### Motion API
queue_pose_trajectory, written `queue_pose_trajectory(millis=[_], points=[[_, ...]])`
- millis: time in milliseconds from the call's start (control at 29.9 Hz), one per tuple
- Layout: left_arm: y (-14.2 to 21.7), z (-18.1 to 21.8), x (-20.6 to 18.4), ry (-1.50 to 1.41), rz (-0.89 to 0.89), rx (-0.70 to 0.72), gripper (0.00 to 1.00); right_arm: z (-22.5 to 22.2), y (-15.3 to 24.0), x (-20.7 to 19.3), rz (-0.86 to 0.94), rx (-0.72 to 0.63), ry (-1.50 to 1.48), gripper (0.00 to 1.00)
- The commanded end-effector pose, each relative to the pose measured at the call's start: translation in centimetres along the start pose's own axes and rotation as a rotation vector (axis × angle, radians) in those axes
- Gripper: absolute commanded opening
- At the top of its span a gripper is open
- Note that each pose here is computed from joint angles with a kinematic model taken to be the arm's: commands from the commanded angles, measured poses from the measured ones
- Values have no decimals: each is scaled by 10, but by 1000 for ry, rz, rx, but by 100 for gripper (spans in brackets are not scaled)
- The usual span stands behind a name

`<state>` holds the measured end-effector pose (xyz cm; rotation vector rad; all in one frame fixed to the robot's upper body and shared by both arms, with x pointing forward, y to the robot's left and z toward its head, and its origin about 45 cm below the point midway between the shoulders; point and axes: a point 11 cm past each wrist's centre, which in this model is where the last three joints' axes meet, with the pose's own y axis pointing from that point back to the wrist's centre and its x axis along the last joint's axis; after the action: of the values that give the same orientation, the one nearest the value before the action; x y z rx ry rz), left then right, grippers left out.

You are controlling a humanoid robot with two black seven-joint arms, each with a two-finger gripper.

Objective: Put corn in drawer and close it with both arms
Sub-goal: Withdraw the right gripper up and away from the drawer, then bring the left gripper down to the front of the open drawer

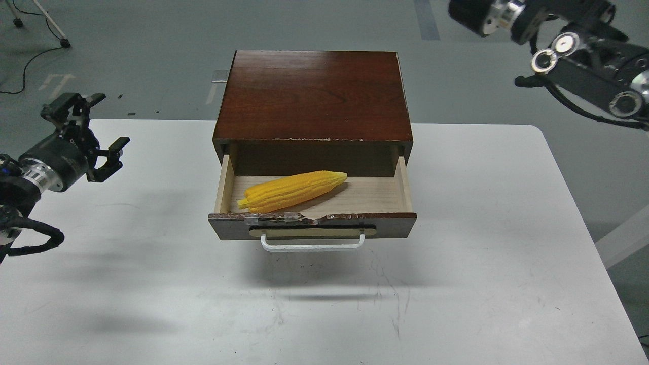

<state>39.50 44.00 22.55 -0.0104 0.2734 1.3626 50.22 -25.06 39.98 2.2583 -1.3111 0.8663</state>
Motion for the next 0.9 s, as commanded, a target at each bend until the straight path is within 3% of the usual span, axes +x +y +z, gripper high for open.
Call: queue_pose_trajectory(millis=[0,167,267,435,535,669,702,735,769,802,869], points=[[-2,2,-2,-30,-10,-9,98,90,44,10,136,-127,-684,100],[-8,8,-8,-180,-28,-2,98,145,94,-12,122,-170,-828,98],[-14,32,-14,-314,-28,-127,98,159,120,-17,137,-60,-932,97],[-26,60,-22,-659,14,-199,98,182,145,-38,160,-61,-1033,97],[-38,84,-53,-1069,0,-275,98,187,149,-44,158,-80,-1040,97],[-51,128,-102,-1195,-96,-421,95,191,152,-51,150,-98,-1043,98],[-53,135,-113,-1197,-131,-450,89,191,152,-51,149,-96,-1043,97],[-52,144,-138,-1205,-241,-494,47,191,153,-52,148,-98,-1043,97],[-52,144,-151,-1201,-311,-486,23,192,153,-51,148,-100,-1042,97],[-51,143,-166,-1195,-394,-472,5,192,154,-51,148,-103,-1040,97],[-37,146,-227,-1220,-703,-447,0,195,156,-54,146,-113,-1039,97]])
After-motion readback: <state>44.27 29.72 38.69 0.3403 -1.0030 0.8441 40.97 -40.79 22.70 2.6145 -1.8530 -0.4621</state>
